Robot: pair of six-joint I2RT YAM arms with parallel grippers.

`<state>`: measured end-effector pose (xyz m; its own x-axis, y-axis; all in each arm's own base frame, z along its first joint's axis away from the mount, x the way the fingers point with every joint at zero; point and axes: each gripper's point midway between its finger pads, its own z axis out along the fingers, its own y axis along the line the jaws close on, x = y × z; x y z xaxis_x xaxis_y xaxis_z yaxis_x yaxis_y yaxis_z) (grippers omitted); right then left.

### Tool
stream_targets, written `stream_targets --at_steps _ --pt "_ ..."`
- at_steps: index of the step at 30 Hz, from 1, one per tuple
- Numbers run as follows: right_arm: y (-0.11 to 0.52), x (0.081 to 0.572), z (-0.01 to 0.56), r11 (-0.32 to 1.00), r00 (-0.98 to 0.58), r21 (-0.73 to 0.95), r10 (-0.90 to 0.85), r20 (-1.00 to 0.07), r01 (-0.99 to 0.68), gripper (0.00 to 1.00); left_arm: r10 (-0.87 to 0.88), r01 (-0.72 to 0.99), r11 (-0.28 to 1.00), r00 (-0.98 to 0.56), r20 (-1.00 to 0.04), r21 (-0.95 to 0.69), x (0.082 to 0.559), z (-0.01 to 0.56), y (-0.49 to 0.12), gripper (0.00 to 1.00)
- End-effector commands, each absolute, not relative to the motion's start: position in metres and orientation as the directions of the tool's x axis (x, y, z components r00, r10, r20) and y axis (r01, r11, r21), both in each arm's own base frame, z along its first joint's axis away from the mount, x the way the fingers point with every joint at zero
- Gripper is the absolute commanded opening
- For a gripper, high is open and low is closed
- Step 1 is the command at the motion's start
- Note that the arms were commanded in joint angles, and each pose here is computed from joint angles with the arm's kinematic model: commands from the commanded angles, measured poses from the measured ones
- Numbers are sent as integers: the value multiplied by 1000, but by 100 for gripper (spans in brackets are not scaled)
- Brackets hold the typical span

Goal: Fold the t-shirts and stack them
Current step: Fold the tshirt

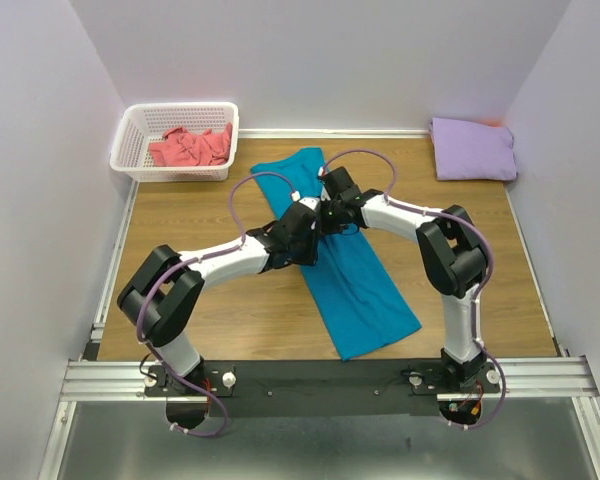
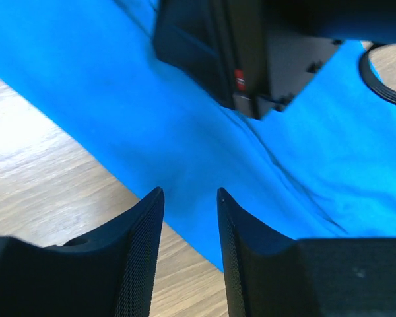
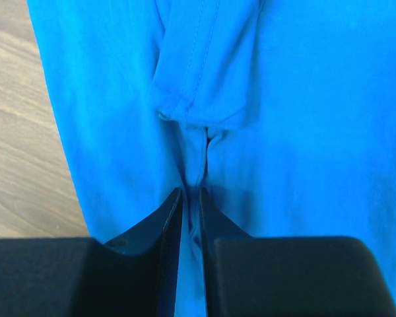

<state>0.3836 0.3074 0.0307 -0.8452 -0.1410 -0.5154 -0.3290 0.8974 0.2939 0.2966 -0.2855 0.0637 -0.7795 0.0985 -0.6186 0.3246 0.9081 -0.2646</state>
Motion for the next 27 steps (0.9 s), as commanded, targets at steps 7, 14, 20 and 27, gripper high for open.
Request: stream_targets --at_steps 7,14,20,27 --pt "305 400 20 920 -846 287 -82 -527 -268 22 89 307 900 -825 -557 -311 277 30 -293 44" --pt "309 402 22 913 -849 317 -56 -525 -256 22 115 304 904 -849 -517 -299 267 9 -287 42" --pt "302 407 24 910 -857 349 -15 -514 -225 22 128 299 910 -861 -493 -286 260 -3 -281 41" --pt "299 410 24 898 -867 390 20 -498 -203 21 137 294 916 -870 -474 -275 252 -6 -273 38"
